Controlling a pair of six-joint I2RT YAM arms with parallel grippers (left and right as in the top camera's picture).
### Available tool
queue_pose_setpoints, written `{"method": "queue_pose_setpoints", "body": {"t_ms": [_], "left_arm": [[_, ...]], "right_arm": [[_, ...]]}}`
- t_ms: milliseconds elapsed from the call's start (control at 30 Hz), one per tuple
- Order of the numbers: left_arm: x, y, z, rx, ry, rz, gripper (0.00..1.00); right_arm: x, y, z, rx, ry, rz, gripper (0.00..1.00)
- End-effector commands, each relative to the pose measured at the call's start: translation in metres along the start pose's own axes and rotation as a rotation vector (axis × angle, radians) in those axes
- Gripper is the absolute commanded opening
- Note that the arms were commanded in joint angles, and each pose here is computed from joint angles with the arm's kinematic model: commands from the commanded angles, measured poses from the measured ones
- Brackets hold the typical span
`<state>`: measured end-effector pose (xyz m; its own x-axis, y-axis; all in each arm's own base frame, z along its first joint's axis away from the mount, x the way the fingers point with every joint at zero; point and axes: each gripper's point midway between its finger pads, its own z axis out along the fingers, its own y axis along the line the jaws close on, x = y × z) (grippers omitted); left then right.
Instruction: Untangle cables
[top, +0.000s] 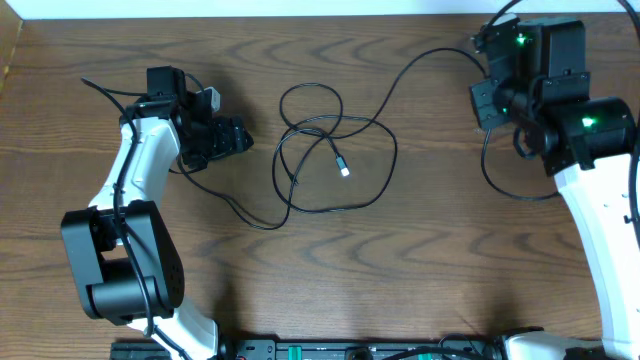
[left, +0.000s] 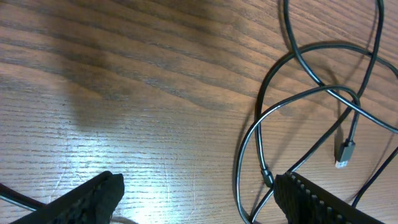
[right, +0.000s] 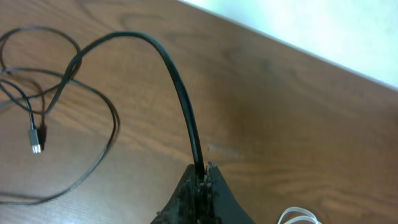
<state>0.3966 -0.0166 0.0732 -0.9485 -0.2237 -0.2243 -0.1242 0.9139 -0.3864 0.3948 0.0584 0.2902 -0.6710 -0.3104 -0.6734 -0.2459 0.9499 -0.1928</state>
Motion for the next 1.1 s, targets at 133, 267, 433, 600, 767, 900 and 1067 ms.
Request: {"method": "queue_pose_setpoints", "body": {"t_ms": [133,267,433,600,767,900,1067], "left_arm": [[0.000,0.002,0.001,-0.010,0.001,0.009,0.84],[0.000,0.002,0.001,-0.010,0.001,0.009,0.84],[0.000,0.002,0.001,-0.010,0.001,0.009,0.84],[0.000,0.002,0.001,-0.010,0.001,0.009,0.84],[0.000,0.002,0.001,-0.010,0.001,0.009,0.84],[0.000,0.002,0.001,-0.010,0.001,0.009,0.84],[0.000,0.002,0.001,-0.010,0.001,0.009,0.84]], "right_arm": [[0.056,-0.032,0.055,0.046,0.213,0.103,0.01],[0.090,-0.043,0.090,0.048,0.344,0.135,0.01],[0.124,-0.041,0.123,0.027,0.477,0.144,0.01],[0.147,-0.035,0.147,0.010,0.561,0.156,0.30],[0.128,0.022,0.157,-0.315,0.484,0.247,0.58],[0.100,0.070,0.153,-0.535,0.359,0.124,0.54],[0.070,0.125,0.155,-0.589,0.224,-0.119,0.42]]}}
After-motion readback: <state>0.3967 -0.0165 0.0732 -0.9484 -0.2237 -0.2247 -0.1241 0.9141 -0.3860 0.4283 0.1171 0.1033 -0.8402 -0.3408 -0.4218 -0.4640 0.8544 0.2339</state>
